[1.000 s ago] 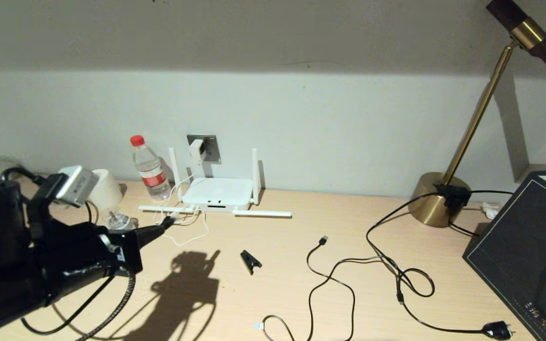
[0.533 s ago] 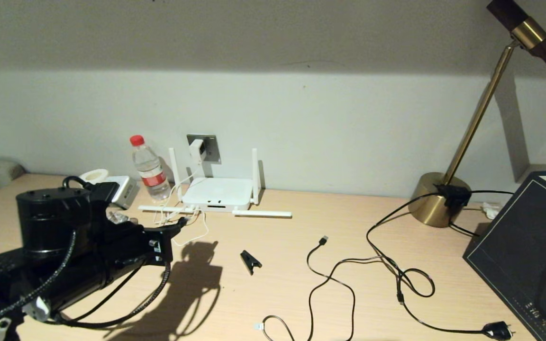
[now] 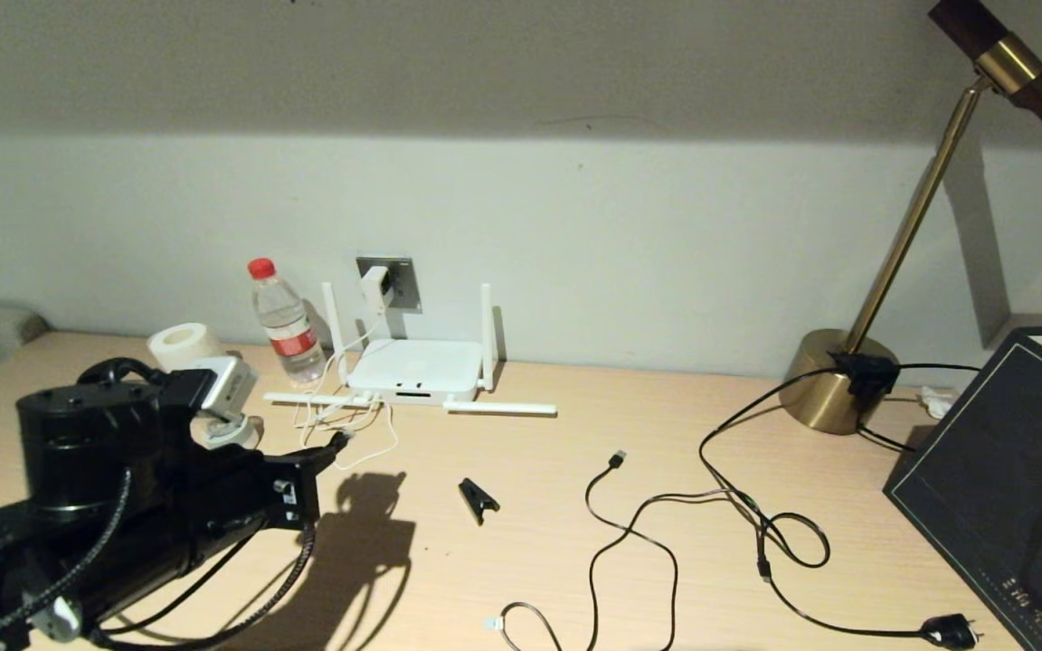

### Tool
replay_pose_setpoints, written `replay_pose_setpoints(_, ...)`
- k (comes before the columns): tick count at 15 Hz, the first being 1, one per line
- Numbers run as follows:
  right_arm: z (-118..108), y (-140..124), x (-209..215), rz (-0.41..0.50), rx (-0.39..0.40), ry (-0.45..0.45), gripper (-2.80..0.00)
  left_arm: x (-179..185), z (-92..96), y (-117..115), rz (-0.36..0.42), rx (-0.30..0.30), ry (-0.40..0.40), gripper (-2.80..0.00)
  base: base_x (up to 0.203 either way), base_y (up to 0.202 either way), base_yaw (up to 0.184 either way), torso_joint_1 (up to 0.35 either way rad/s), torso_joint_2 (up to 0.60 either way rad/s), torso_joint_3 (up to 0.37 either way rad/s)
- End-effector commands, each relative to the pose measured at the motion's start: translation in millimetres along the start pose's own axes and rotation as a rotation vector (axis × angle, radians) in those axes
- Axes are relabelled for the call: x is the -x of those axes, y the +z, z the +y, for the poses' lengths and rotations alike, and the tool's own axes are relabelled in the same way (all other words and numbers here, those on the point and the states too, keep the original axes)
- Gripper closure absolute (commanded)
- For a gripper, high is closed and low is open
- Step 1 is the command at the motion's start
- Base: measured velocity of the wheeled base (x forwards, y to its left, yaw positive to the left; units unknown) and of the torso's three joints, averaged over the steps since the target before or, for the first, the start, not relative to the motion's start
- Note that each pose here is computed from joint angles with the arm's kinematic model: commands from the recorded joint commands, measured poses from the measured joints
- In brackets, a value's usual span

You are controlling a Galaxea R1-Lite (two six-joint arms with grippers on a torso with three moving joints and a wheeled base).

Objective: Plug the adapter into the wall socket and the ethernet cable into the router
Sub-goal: Align cable and router interface

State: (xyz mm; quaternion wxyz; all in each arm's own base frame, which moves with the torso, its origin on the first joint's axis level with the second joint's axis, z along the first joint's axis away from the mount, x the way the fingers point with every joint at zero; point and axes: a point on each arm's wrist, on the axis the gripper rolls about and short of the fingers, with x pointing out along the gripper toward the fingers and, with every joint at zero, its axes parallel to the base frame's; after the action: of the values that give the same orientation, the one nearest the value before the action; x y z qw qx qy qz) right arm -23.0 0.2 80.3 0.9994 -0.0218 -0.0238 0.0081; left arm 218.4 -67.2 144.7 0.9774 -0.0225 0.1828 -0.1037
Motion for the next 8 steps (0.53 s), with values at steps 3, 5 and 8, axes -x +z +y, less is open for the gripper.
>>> replay_pose_setpoints(3,0.2,-4.3,-1.2,0.017,-0.004,0.002,0.00,5.7,1.4,-7.9,0.007,0.000,0.001,0.00,0.000,0.000,0.000,0.000,0.00,0.000)
replay_pose_setpoints(5,0.2,-4.3,-1.2,0.017,-0.003,0.002,0.00,8.1,2.0,0.0,-0.028,0.005,0.001,0.00,0.000,0.000,0.000,0.000,0.00,0.000)
replay_pose_setpoints(8,0.2,-4.3,-1.2,0.017,-0.004,0.002,0.00,15.4,1.8,23.0,-0.112,0.015,-0.009,0.00,0.000,0.000,0.000,0.000,0.00,0.000)
